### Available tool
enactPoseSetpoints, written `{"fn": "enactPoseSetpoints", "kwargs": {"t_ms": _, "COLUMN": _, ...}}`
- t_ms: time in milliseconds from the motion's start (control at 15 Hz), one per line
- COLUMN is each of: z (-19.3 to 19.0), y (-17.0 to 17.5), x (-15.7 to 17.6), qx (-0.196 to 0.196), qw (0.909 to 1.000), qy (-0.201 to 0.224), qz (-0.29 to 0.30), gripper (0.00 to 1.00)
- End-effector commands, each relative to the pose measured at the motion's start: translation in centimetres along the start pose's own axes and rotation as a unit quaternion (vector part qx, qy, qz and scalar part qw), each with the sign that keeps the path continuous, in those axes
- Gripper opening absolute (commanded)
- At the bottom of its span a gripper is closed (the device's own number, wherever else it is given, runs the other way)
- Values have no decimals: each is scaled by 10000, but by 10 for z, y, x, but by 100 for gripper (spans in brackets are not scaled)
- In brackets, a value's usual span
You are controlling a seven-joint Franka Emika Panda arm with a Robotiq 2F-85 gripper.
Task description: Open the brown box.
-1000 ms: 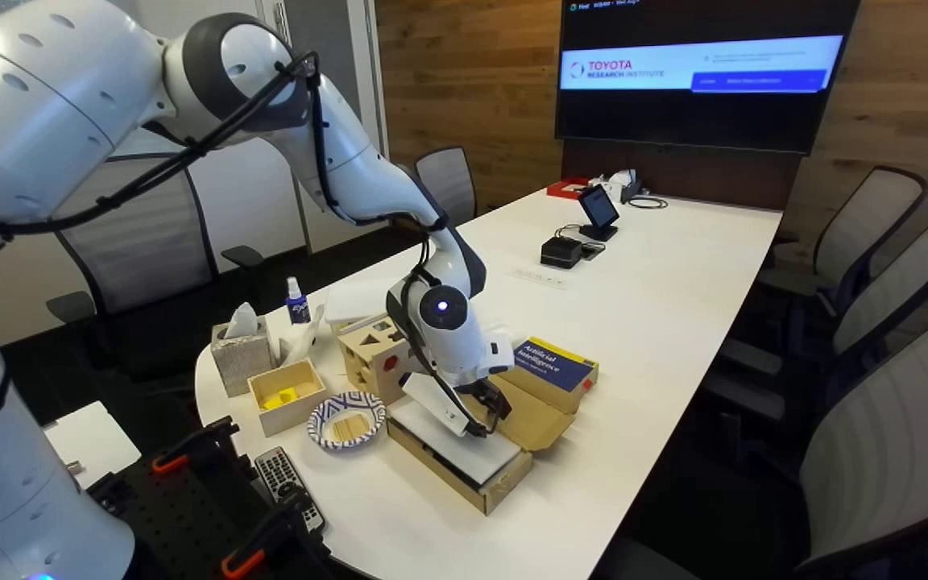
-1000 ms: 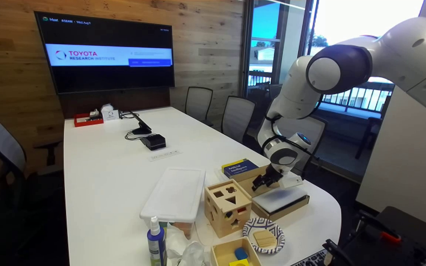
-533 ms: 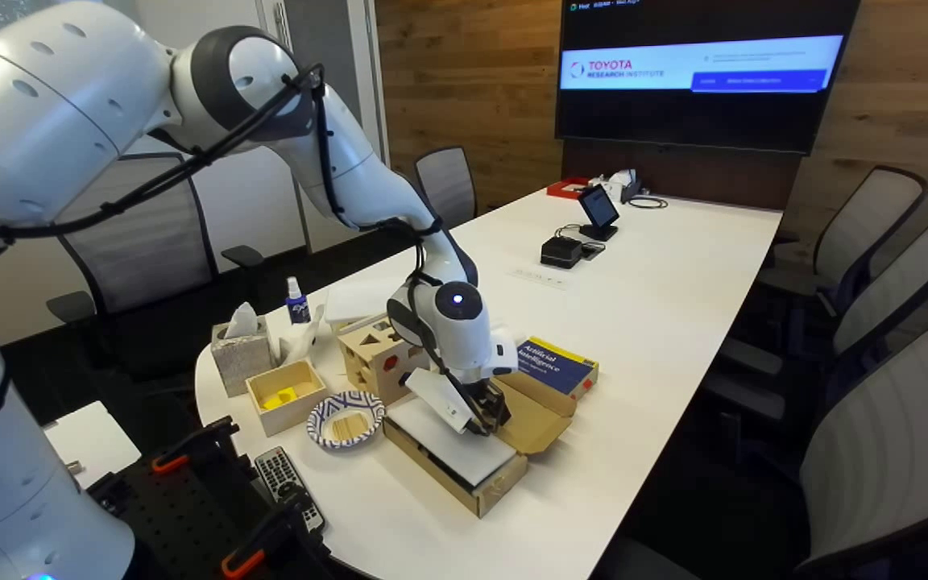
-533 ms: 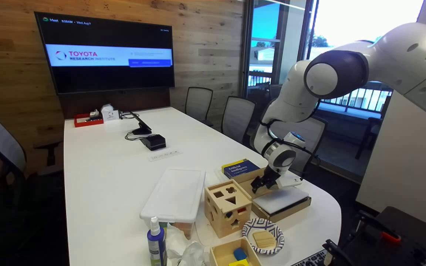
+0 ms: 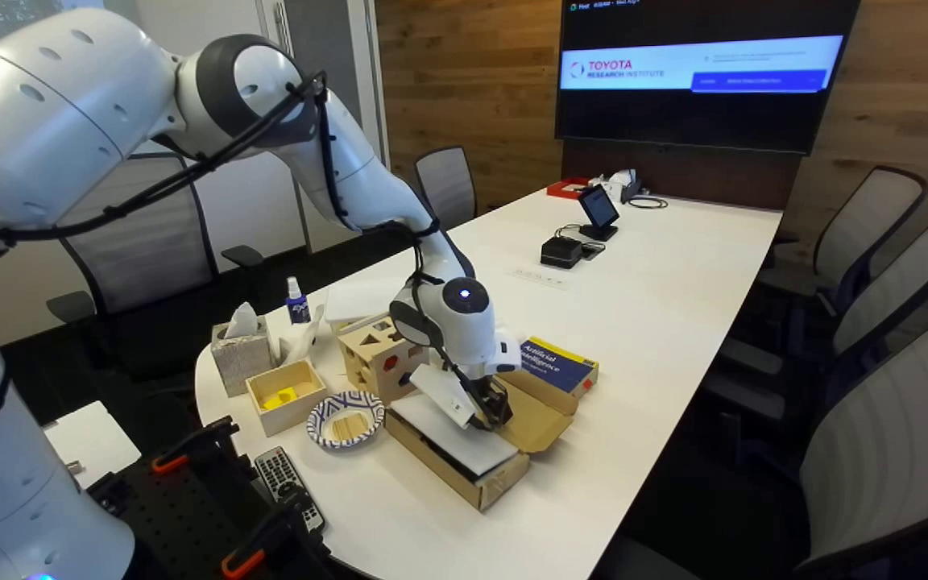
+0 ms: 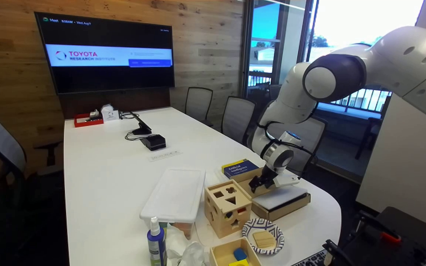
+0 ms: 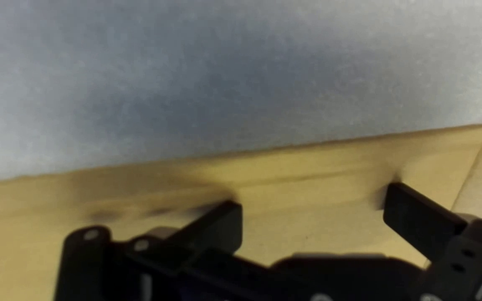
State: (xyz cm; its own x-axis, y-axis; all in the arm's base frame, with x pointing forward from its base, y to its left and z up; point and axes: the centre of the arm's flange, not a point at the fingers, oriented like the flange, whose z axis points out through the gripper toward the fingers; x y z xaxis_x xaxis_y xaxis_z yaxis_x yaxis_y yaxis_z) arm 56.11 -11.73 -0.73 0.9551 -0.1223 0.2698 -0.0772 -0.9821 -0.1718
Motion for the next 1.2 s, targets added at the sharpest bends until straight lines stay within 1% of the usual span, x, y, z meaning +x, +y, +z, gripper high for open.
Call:
{"fn": "enactPoseSetpoints", "kwargs": {"t_ms": 0, "z": 24, "y": 2, "x": -2, "qx": 16, "qw": 9998, "qy": -170, "qz": 38, "gripper": 100}}
{"fn": "enactPoseSetpoints", "kwargs": {"t_ms": 267, "z": 1, "y": 1, "x": 1, "qx": 2, "qw": 10000, "qy": -2, "qz": 39, "gripper": 100}}
{"fn": "enactPoseSetpoints", "kwargs": {"t_ms": 533, "z": -27, "y": -1, "x": 1, "qx": 8, "qw": 10000, "qy": 27, "qz": 45, "gripper": 100}}
{"fn": "enactPoseSetpoints", "kwargs": {"t_ms": 933, "z": -86, "y": -12, "x": 4, "qx": -78, "qw": 9999, "qy": 139, "qz": -35, "gripper": 100}}
{"fn": "enactPoseSetpoints", "kwargs": {"t_ms": 1133, "z": -117, "y": -20, "x": 11, "qx": -158, "qw": 9995, "qy": 189, "qz": -185, "gripper": 100}}
